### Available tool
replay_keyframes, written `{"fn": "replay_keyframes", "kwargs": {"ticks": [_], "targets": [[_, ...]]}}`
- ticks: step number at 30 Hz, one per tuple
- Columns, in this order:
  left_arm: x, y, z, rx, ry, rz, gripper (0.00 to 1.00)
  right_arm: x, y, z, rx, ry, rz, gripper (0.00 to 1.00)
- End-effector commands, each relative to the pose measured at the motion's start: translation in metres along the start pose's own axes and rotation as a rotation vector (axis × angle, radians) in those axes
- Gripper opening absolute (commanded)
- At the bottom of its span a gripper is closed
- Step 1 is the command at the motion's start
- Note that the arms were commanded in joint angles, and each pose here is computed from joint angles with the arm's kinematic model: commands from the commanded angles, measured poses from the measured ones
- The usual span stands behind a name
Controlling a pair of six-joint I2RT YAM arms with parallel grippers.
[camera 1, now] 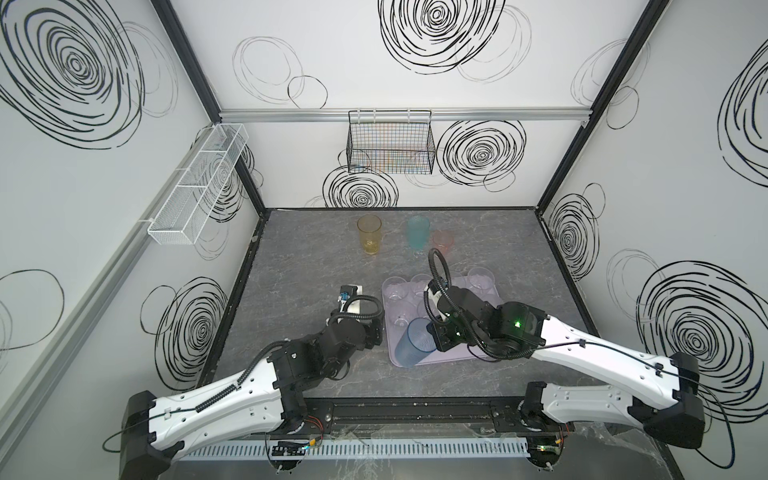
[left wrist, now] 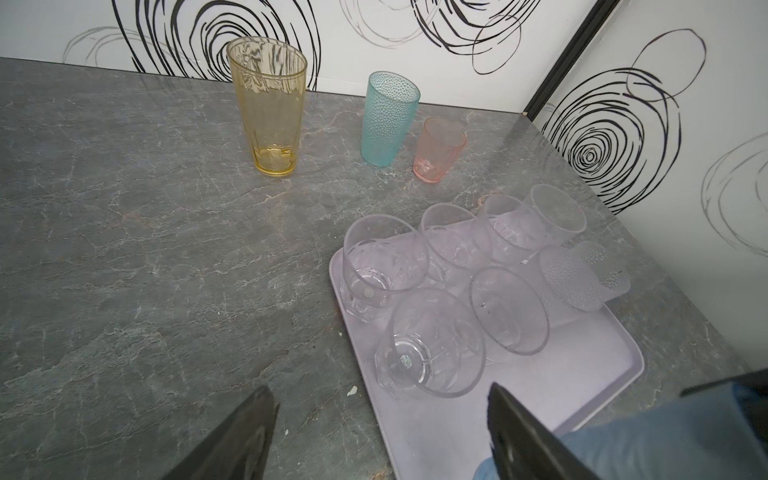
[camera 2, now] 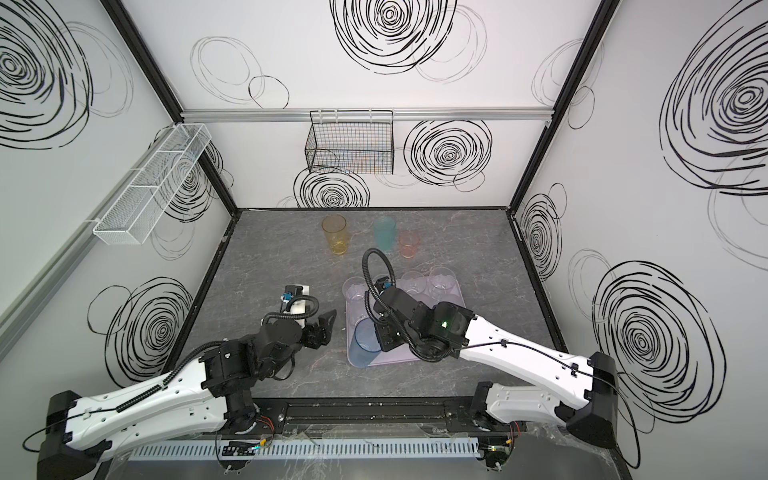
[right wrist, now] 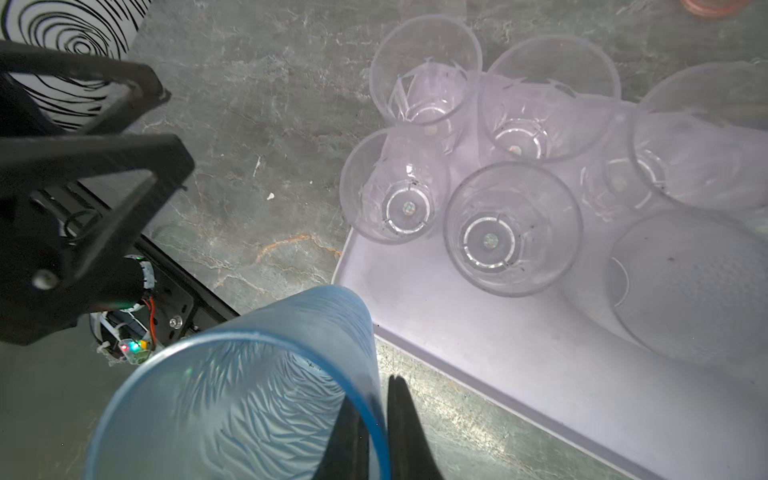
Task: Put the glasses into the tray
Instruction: 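Carry the blue cup to the tray edge nearest the robot and lower it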
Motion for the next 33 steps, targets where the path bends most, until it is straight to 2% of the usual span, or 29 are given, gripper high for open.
{"fn": "replay_keyframes", "kwargs": {"ticks": [1,7,13,22,25,29,33], "targets": [[-0.002,0.002,0.002,-0.05,-0.004,-0.042,0.83,-0.006,-0.005,0.012,-0.012,-0.072,0.026,0.0],[0.001,-0.004,0.006,-0.044,0.013,-0.026,0.84,-0.003,-0.001,0.033,0.002,-0.114,0.006,0.0],[0.006,-0.008,0.007,-0.046,0.02,-0.03,0.84,-0.001,0.001,0.052,0.069,-0.184,-0.027,0.0],[0.009,-0.01,0.008,-0.049,0.031,-0.025,0.85,0.014,-0.001,0.072,0.086,-0.172,-0.05,0.0],[0.011,-0.01,0.008,-0.053,0.035,-0.025,0.85,0.016,0.0,0.071,0.091,-0.157,-0.049,0.05],[0.012,-0.01,0.008,-0.056,0.037,-0.028,0.85,0.015,0.006,0.063,0.106,-0.104,-0.018,0.28],[0.015,-0.006,0.006,-0.072,0.062,-0.033,0.85,0.018,0.019,0.045,0.084,0.009,-0.004,0.43]]}}
Point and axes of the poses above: each gripper's point midway between its finger pads, its own z axis out along the fingers, its own x axis along the line the jaws close on, y = z × x, the point moved 9 cm from there along -z, back along the fingers, and after that the axes turned 7 degrees about -z, right-handed, at the moved point
